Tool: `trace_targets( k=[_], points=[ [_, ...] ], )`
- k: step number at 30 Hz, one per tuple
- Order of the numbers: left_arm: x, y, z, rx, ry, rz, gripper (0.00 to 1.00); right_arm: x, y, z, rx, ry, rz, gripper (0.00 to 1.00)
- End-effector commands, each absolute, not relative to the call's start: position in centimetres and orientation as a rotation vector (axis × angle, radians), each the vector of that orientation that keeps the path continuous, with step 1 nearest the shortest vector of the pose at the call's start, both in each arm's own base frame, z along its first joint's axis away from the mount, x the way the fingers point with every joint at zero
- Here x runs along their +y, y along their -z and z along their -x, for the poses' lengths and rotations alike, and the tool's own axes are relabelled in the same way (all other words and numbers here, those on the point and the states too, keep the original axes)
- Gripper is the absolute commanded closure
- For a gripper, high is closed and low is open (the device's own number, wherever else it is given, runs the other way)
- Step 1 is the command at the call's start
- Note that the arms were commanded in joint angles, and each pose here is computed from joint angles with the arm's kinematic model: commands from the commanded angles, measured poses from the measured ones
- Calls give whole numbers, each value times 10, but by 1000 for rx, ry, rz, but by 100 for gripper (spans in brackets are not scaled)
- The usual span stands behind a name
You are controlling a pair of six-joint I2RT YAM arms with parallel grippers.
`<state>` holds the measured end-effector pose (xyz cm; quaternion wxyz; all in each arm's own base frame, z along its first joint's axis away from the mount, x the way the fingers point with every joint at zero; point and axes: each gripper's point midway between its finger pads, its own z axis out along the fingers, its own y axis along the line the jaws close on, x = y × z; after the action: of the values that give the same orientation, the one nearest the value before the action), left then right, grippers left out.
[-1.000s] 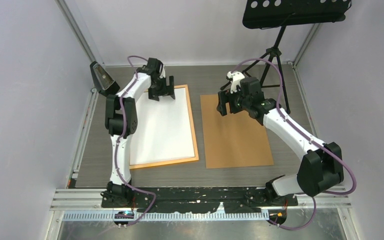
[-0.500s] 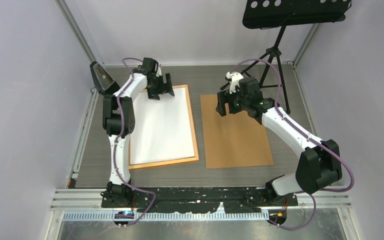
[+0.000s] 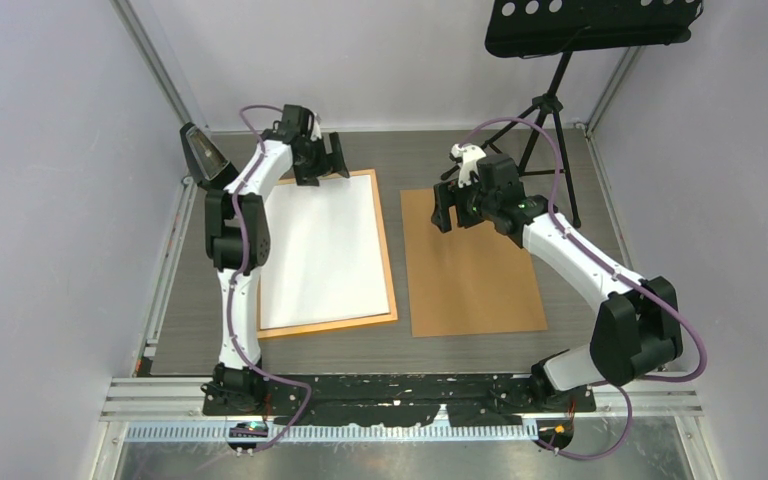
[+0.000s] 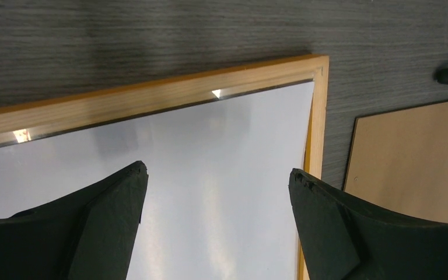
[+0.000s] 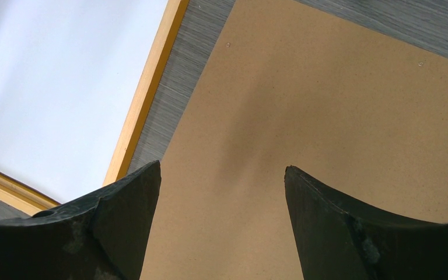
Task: Put the photo into the frame
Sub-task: Turn over the photo from the photo frame.
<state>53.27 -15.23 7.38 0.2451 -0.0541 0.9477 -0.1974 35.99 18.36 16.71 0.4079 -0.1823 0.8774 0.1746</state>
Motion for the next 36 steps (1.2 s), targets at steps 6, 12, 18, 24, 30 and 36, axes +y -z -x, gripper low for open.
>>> trace_targets(
  k=[6, 12, 18, 24, 30, 36],
  points=[
    [-143, -61, -542, 2597, 568, 210, 10, 190, -187, -373, 2160, -474, 442, 16],
    [-142, -51, -532, 2621, 571, 193, 13, 193, -187, -373, 2161, -491, 441, 16],
    [-144, -50, -524, 2628, 591, 191, 13, 191, -190, -372, 2155, -487, 437, 16],
    [-145, -48, -518, 2643, 621, 217, 13, 190, -191, -371, 2151, -487, 435, 16],
    [-140, -47, -513, 2686, 579, 249, 14, 190, -192, -371, 2149, -488, 434, 16],
    [-140, -45, -502, 2691, 472, 225, 15, 190, -192, -372, 2151, -494, 434, 16]
  ],
)
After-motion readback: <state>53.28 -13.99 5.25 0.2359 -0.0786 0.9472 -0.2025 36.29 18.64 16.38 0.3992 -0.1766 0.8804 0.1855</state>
